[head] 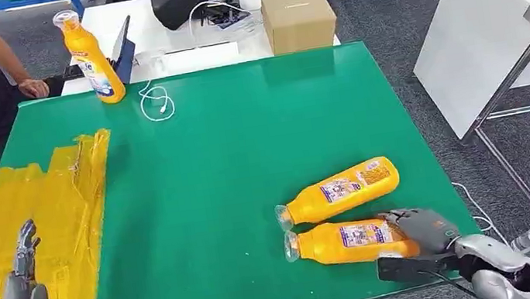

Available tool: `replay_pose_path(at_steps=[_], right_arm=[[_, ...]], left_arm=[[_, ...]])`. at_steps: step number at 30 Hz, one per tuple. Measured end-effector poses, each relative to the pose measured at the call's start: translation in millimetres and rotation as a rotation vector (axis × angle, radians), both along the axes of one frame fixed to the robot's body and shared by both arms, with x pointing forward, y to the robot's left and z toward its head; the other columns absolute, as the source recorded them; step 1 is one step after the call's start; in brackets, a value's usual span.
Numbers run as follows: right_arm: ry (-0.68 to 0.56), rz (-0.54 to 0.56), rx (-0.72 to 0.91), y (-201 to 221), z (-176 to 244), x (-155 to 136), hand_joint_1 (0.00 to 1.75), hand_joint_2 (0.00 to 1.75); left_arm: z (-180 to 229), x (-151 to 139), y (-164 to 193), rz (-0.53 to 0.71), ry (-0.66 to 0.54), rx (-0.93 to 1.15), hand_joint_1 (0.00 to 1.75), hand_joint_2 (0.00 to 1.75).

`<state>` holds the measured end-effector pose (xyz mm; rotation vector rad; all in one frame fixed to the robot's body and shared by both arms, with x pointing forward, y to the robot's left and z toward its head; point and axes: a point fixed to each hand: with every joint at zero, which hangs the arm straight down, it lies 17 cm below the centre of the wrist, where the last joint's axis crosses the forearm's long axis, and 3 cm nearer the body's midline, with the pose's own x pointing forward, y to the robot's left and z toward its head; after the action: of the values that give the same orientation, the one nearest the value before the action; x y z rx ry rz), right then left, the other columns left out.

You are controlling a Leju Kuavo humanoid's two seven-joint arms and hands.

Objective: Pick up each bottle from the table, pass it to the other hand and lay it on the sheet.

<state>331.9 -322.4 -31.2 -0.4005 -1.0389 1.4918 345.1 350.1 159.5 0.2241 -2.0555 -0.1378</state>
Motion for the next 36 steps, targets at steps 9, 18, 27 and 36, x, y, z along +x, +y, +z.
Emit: replay_pose_path(at_steps=[9,18,27,36], right_arm=[[0.077,0.008,0.22,18,11,-18,1.75,1.75],[0.016,0.07,0.837,139,81,-19,1.75,1.75],[-0.101,0.137,1.053,204,157,20,1.75,1.75],[-0.139,0.188,1.116,246,193,40,1.75,1.75]], left_arm=[[3,2,-14,-0.192,0.031,-0.299,0.0,0.0],[22,-16,-50,-0.435,0.007,-0.636,0.0,0.0],[47,-25,-88,-0.507,-0.058,-0.652,0.0,1.75],[65,-32,-113,-0.574,-0.094,-0.677,0.0,1.75]])
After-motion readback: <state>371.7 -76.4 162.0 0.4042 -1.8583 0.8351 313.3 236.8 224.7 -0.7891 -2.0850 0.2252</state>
